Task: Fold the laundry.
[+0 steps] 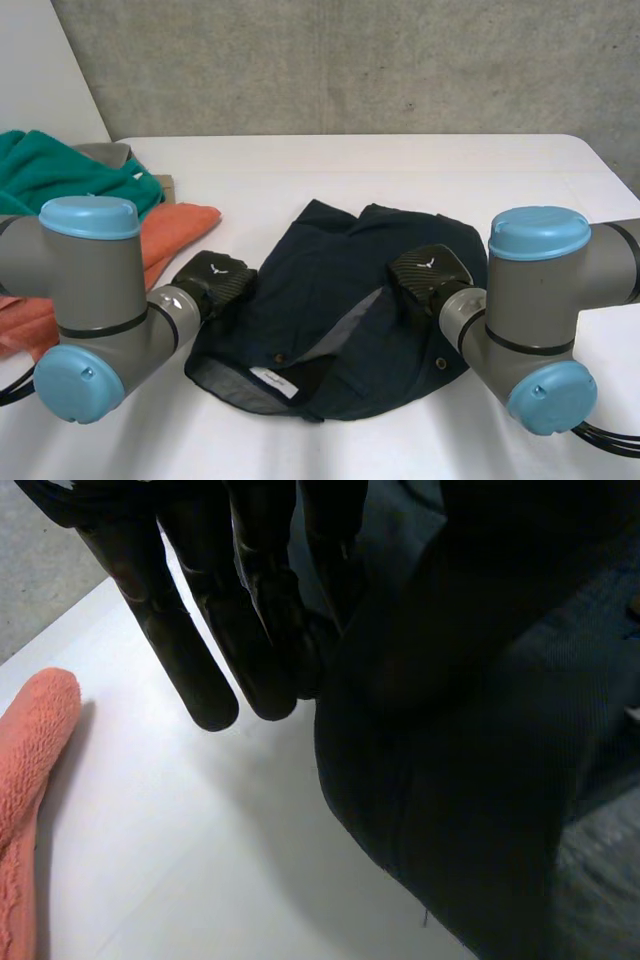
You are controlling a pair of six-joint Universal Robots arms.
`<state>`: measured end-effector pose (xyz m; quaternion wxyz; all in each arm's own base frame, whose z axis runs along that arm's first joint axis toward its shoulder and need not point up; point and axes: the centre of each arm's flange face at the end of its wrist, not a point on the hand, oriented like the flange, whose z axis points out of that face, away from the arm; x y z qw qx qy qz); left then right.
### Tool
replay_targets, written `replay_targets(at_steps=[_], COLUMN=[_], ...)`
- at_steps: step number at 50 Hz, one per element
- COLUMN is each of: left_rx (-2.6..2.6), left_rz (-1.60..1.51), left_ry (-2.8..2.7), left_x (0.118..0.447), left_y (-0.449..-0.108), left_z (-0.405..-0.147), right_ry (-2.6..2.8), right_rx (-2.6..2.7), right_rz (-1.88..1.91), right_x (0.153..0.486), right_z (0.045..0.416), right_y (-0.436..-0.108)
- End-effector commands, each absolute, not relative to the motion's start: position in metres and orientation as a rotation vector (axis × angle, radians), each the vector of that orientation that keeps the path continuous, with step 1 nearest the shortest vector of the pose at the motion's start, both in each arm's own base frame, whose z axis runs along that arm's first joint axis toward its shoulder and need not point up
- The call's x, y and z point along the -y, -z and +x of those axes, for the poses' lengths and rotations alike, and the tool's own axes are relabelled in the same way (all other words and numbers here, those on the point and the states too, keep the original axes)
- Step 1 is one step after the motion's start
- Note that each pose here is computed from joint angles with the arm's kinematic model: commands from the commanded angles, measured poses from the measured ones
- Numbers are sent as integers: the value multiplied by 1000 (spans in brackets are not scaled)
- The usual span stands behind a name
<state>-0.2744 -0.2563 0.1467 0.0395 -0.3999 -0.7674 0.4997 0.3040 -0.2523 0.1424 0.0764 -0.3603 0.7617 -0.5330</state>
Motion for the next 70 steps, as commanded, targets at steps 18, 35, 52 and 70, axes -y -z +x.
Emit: replay_targets(at_steps=[18,35,52,70], left_rx=[1992,1769,1821,1925], left_rz=[-579,-650,-553,-1055], left_ry=[-1641,-1538,-1877,-1790], left_x=[185,125,222,301], left_y=[-249,-187,-254,-160], left_z=[-342,-432,-366,-336], right_ry=[2638,2510,2210,1567], right_rx=[-1421,-1713,-2209,-2389], right_rz=[-841,-681,-818,-833], right_x=[399,454,372,214], right_z=[327,249,193,233], right_y=[-247,-185,-284,-238])
